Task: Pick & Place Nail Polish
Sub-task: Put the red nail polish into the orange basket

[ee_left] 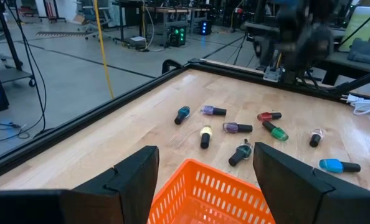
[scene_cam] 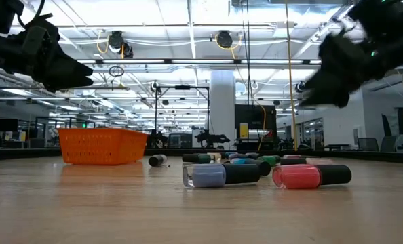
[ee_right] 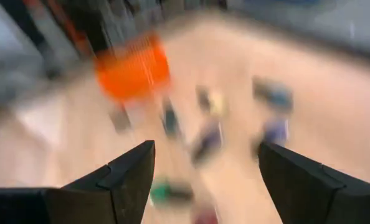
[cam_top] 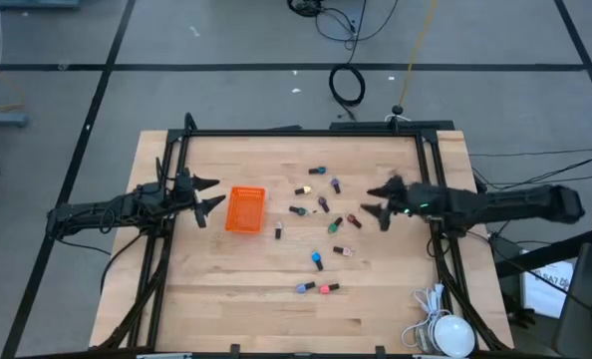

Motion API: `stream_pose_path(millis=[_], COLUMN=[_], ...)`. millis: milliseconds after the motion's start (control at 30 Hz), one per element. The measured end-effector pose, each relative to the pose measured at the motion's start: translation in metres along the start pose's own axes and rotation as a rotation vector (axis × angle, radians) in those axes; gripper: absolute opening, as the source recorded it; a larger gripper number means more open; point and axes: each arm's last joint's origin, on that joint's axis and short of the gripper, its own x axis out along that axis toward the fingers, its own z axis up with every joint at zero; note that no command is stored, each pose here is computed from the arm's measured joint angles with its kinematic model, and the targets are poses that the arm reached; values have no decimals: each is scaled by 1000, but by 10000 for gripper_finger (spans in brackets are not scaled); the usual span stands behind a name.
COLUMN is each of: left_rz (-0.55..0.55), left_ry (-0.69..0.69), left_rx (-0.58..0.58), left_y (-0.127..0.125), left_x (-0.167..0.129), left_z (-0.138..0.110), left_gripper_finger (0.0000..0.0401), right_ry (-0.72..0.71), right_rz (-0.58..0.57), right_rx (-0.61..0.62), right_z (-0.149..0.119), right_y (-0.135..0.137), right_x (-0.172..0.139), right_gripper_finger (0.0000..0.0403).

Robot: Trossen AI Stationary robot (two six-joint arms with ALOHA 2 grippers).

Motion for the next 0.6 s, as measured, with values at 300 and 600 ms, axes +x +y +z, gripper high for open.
stream_pose_path(millis=[300, 600], left_rz=[0, 0], left_ry=[-2, 0], left_rx=[-1, 0], left_y=[0, 0], left_x=[0, 0], left_z=[0, 0], left_gripper_finger=[258, 257], right_ry=[335, 451], right_rz=[-56, -117], right_rx=[-125, -181], right_z=[-24, -46], right_y=[22, 21], right_x=[49, 62], right_gripper_finger=[270, 270])
